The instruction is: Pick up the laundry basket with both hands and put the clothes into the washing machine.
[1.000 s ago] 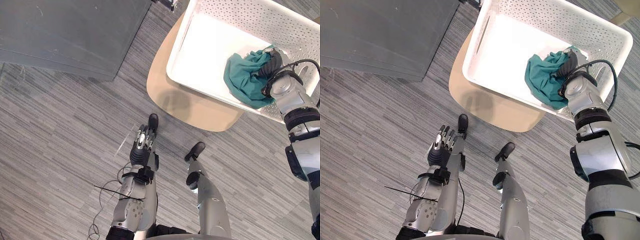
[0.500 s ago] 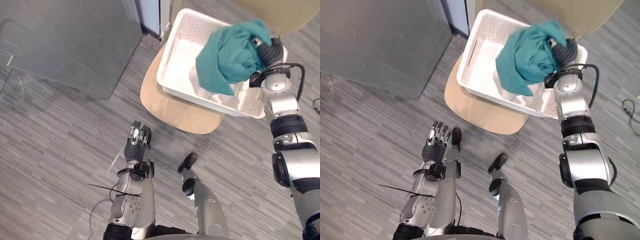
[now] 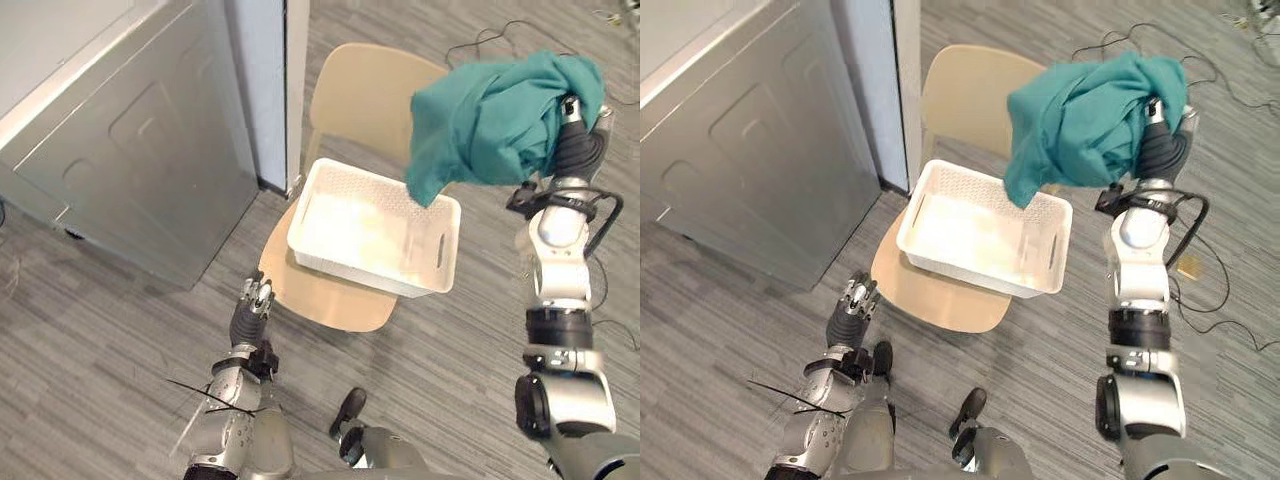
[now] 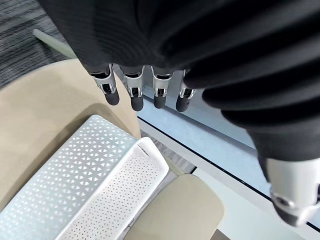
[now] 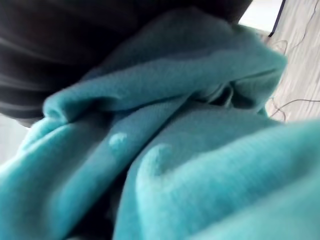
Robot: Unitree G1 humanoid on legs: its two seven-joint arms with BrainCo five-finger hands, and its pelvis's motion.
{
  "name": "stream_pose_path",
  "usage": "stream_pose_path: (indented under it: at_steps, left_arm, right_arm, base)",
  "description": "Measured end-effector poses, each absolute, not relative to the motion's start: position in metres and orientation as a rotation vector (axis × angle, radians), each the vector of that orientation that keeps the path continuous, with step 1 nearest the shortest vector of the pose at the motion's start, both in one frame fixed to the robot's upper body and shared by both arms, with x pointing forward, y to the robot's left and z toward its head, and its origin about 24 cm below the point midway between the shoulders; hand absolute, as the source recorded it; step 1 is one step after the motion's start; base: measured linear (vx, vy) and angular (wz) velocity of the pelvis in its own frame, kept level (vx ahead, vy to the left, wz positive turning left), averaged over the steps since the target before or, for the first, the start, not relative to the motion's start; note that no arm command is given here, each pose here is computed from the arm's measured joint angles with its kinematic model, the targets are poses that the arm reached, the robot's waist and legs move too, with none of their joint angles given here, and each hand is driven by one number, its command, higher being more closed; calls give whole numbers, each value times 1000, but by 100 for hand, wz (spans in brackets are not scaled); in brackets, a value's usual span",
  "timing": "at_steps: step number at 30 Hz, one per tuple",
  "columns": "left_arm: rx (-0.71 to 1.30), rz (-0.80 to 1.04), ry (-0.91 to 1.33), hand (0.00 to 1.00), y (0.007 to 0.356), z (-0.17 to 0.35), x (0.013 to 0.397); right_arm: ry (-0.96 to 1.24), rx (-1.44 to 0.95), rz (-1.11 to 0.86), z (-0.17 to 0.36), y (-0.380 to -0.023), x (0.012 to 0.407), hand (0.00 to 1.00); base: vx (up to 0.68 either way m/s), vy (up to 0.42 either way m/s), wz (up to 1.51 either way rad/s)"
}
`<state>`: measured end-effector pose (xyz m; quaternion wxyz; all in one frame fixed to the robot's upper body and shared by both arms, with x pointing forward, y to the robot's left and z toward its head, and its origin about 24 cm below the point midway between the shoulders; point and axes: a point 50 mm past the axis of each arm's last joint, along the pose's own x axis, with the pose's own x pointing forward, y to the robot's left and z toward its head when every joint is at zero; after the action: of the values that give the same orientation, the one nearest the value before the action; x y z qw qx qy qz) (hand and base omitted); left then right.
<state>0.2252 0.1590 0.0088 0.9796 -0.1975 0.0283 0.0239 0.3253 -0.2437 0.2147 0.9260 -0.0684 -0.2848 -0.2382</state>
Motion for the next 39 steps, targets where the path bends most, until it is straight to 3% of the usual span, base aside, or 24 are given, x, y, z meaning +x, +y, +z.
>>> stream_pose_path:
  at_steps: [11,15,22,29,39]
  left_arm:
    - [-179,-207,-531,0,146,161,295]
    - [-210,-341,-548,0,131,184,312]
    - [-91,-471,-574,0,112,212,329]
    - [-21,-506,-565,0,105,224,341]
    - [-68,-505,-589,0,99,247,348]
  right_arm:
    - [-644,-203,-27,207,-170,317,100]
    - [-646,-199,106,210,-151,319,100]
    - [-796,-215,280,250,-123,313,100]
    - [-821,-170,371,258,-108,307,100]
    - [-859,-140,484,260,-88,292,100]
  base:
    - [1,21,-14]
    - [-14,9,-13]
    - [-23,20,-11]
    - [-9,5,-14]
    - [7,0,-2]
